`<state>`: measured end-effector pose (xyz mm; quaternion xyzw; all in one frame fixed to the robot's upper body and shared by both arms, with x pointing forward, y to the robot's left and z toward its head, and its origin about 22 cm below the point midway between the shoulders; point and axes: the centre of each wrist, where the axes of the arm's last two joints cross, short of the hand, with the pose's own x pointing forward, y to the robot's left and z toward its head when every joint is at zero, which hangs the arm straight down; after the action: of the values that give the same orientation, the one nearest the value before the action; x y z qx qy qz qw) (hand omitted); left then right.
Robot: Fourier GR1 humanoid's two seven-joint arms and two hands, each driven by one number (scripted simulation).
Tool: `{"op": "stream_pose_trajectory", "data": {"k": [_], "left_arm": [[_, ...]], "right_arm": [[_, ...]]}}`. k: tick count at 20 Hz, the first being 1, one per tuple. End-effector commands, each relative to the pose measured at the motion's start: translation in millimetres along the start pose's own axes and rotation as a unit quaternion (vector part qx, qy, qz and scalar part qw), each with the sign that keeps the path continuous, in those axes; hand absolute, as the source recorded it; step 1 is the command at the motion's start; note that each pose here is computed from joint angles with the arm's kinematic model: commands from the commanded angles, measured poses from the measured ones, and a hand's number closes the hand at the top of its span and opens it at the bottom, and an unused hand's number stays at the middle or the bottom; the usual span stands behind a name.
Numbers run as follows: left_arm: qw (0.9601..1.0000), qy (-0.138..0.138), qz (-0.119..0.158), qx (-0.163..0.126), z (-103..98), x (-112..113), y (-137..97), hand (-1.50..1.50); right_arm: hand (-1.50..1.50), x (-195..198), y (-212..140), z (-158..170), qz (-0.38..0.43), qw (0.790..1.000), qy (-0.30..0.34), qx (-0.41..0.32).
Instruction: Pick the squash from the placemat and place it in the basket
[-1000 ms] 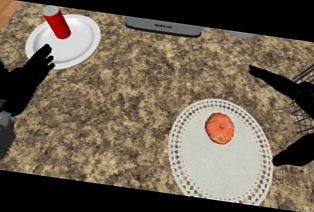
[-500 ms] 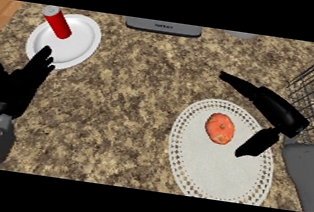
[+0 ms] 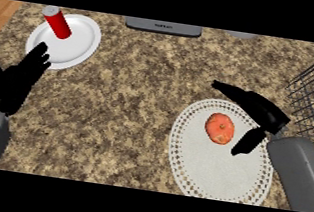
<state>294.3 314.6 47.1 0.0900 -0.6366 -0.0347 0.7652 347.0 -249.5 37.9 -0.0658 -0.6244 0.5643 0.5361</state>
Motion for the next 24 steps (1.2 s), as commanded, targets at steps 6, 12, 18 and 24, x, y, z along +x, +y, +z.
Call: {"op": "stream_pose_trajectory", "data": {"k": [6,12,18,24], "left_arm": [[1.0000,-0.002,0.000,-0.002,1.9,0.0,-14.4,0.00],[1.0000,0.002,0.007,-0.003,-2.2,-16.4,-12.3,0.00],[0.9999,0.003,0.012,0.001,-2.6,6.9,4.8,0.00],[0.9999,-0.001,0.010,-0.005,-4.0,5.8,3.8,0.00]], "right_arm": [[-1.50,-23.6,-9.5,19.5,-0.005,1.000,-0.014,0.006],[-1.50,-13.1,-15.0,5.7,-0.025,0.998,-0.045,0.024],[-1.50,-11.0,10.3,21.5,0.000,0.999,-0.039,0.017],[-1.50,8.4,17.7,-5.2,0.026,0.999,-0.015,0.022]]}}
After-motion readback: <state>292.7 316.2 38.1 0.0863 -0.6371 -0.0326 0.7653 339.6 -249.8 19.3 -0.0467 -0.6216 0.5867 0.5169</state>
